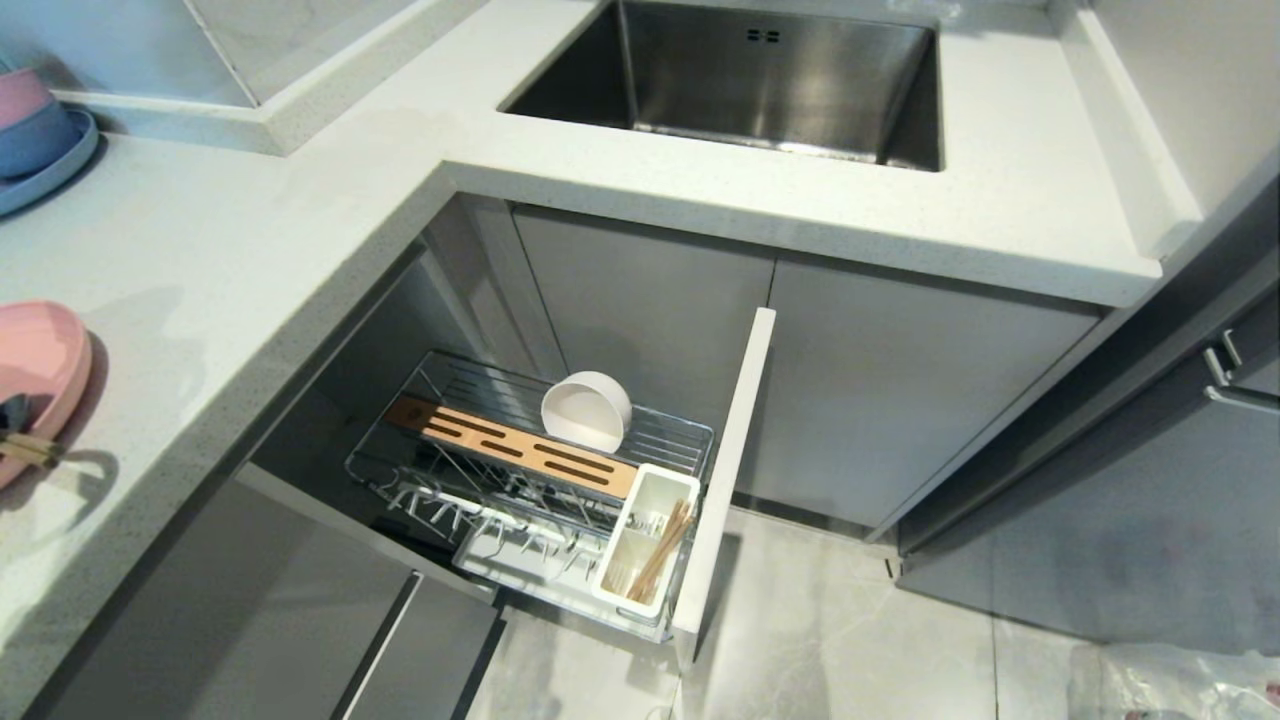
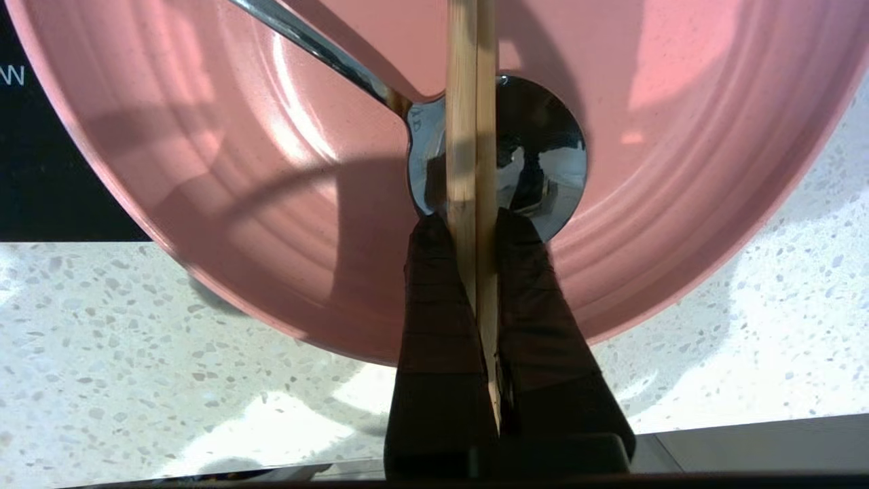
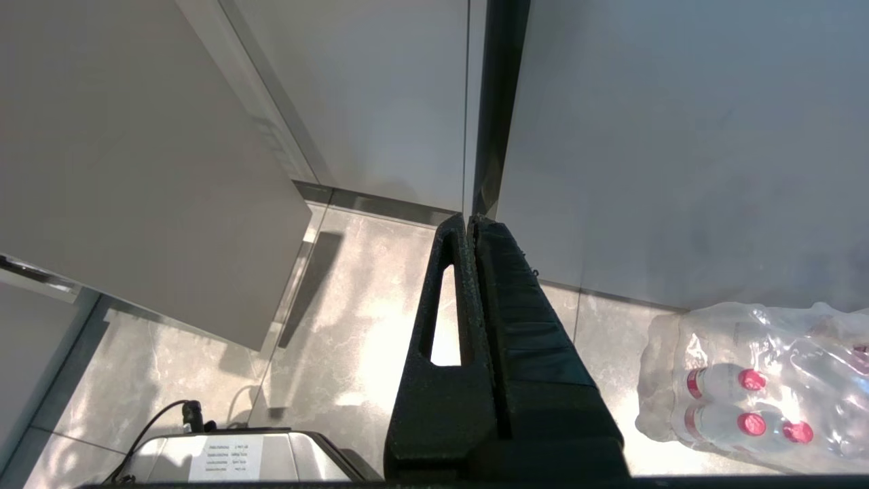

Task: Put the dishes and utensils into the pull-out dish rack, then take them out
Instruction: Pick up the chopsticks and place it in the cupboard

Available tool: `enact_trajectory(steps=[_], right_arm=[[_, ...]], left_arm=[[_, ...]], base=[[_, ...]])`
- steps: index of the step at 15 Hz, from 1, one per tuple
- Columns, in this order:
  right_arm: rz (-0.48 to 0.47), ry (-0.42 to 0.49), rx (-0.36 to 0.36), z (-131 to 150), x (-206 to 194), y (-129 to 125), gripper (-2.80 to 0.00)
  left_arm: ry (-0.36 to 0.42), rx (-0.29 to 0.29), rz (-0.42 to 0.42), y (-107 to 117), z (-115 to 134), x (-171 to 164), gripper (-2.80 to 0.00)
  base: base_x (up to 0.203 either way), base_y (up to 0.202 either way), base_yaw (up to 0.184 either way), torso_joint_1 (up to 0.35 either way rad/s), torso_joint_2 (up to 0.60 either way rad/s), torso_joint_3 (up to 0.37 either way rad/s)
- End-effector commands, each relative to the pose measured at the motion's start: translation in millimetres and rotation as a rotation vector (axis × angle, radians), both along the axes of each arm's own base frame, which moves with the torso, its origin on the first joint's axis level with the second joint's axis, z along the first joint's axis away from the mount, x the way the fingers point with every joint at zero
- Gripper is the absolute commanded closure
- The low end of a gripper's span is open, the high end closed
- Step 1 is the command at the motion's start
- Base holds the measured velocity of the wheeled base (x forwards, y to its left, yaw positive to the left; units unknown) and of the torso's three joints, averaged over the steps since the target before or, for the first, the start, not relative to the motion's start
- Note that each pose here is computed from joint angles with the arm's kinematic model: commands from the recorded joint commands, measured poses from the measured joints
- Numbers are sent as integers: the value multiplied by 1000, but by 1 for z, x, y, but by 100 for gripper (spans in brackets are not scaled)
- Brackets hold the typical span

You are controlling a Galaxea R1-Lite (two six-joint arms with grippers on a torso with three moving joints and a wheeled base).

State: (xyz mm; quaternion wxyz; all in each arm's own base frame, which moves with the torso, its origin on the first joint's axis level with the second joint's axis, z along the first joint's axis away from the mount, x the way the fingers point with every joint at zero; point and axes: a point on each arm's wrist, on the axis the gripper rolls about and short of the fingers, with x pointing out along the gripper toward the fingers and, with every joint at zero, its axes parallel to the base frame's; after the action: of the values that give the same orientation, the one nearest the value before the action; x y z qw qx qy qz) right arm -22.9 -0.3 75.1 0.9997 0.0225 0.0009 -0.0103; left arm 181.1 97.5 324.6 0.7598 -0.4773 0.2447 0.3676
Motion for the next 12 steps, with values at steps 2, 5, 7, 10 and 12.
enact_trajectory(steps=[2, 5, 7, 10, 12], right_arm=[[0, 2, -1, 0, 0, 0, 0], [1, 2, -1, 0, 0, 0, 0], [-1, 2, 0, 0, 0, 0, 0], [-1, 2, 0, 0, 0, 0, 0], [0, 2, 0, 0, 0, 0, 0]], left_arm=[[-2, -4, 3, -1, 1, 0, 0], [-36, 12, 6, -2, 9, -4, 0], [-97, 43, 8, -9, 28, -17, 0], [-188, 88, -39, -30, 54, -40, 0], [-244, 103, -121, -49, 69, -55, 0]], base=[[0, 0, 0, 0, 0, 0], [0, 0, 0, 0, 0, 0], [0, 0, 0, 0, 0, 0], [0, 0, 0, 0, 0, 0], [0, 0, 0, 0, 0, 0]])
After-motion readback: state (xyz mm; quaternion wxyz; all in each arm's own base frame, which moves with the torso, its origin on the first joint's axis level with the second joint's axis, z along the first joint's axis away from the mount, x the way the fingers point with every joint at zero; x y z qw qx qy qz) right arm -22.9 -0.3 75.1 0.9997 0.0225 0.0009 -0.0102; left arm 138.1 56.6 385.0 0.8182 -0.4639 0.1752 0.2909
